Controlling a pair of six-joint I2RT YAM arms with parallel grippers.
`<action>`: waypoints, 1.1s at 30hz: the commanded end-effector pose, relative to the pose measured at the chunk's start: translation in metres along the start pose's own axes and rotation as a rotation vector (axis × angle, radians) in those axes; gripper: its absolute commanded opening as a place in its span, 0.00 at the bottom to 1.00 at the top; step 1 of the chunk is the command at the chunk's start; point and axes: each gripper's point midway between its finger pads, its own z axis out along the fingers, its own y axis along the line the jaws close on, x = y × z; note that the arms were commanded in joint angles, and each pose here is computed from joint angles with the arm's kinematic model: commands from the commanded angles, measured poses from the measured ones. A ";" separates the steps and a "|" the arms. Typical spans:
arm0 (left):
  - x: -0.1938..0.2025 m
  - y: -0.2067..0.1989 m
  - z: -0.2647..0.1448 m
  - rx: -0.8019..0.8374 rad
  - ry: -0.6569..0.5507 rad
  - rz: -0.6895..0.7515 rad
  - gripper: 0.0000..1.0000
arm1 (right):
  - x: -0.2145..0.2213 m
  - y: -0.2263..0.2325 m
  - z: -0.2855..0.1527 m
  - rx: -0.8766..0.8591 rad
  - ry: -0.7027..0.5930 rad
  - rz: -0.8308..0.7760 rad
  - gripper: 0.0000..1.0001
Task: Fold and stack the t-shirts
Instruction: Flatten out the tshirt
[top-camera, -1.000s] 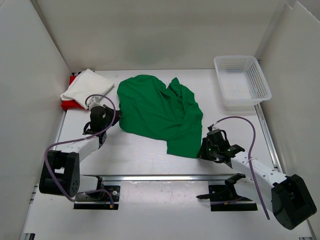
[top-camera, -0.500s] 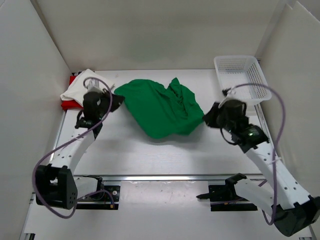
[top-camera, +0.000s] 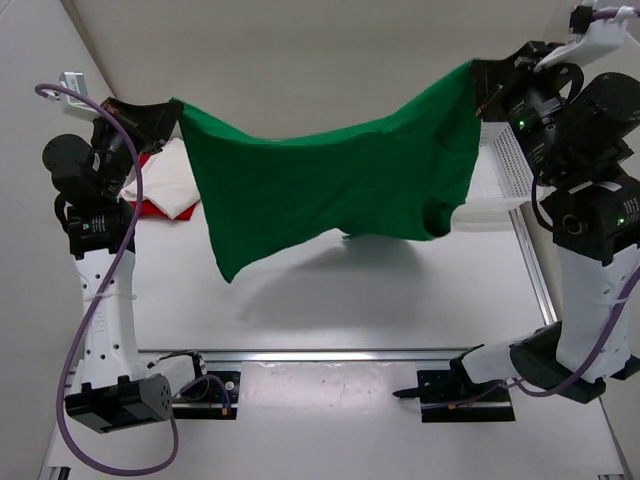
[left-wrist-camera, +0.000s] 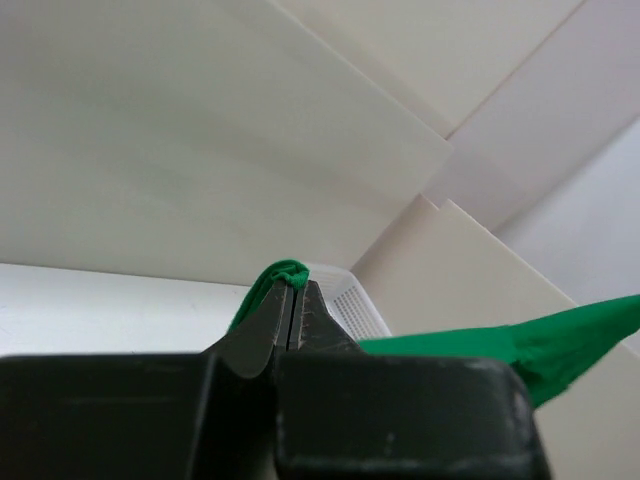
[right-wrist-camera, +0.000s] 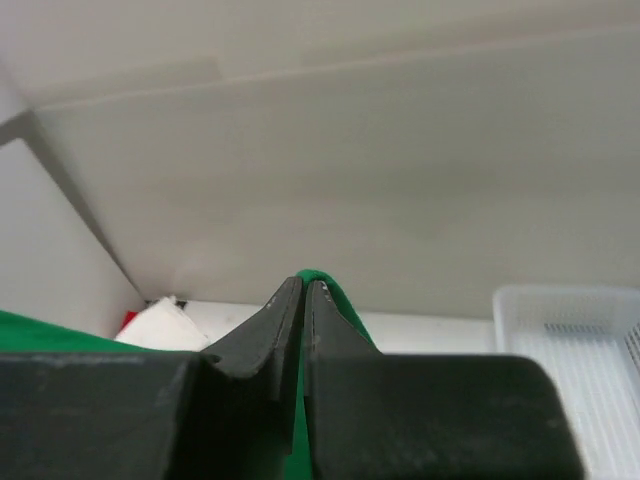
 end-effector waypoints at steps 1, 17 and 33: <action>-0.005 -0.009 -0.007 0.002 0.018 -0.013 0.00 | -0.025 0.013 -0.001 -0.022 -0.078 -0.072 0.00; 0.144 0.169 0.069 -0.357 0.246 -0.087 0.00 | 0.174 -0.107 0.196 -0.171 0.353 0.069 0.00; -0.005 0.090 0.136 -0.145 0.011 -0.065 0.00 | -0.016 -0.082 0.149 -0.236 -0.178 0.020 0.00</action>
